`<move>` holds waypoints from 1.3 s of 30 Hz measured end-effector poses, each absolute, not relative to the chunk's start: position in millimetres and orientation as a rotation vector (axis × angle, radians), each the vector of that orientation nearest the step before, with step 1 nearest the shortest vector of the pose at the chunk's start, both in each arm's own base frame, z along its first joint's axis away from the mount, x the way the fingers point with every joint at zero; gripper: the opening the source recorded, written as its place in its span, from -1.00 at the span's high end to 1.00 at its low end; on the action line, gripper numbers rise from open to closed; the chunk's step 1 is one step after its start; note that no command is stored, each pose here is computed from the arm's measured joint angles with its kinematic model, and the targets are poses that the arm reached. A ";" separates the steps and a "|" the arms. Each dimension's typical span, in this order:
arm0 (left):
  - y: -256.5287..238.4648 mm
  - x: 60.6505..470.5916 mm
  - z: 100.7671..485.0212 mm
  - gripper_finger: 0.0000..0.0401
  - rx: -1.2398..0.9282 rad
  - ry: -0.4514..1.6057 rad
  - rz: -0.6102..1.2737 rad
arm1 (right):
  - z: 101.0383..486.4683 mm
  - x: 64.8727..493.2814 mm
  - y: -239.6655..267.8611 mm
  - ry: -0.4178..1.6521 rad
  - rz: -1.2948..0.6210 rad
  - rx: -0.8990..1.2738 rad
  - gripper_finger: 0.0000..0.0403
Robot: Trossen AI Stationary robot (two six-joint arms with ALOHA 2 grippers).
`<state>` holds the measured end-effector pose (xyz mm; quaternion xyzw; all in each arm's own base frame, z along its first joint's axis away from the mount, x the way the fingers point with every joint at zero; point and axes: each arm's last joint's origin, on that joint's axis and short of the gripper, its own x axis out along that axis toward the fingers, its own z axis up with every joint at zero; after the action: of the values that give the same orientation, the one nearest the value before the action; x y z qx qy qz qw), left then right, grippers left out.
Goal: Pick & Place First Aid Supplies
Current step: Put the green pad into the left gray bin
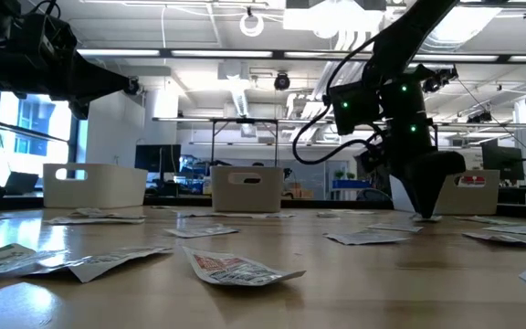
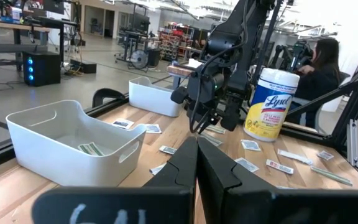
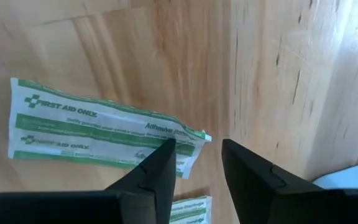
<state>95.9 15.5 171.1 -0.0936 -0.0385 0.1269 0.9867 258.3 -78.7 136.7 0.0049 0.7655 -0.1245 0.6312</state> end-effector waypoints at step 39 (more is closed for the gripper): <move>15.5 95.9 171.2 1.00 -0.188 -0.077 0.255 | 136.5 265.0 -89.1 1.654 -0.167 0.044 0.68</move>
<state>95.9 15.5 171.2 -0.0937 -0.0385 0.1268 0.9867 265.0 -89.1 136.5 0.0196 0.7349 -0.0743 0.6738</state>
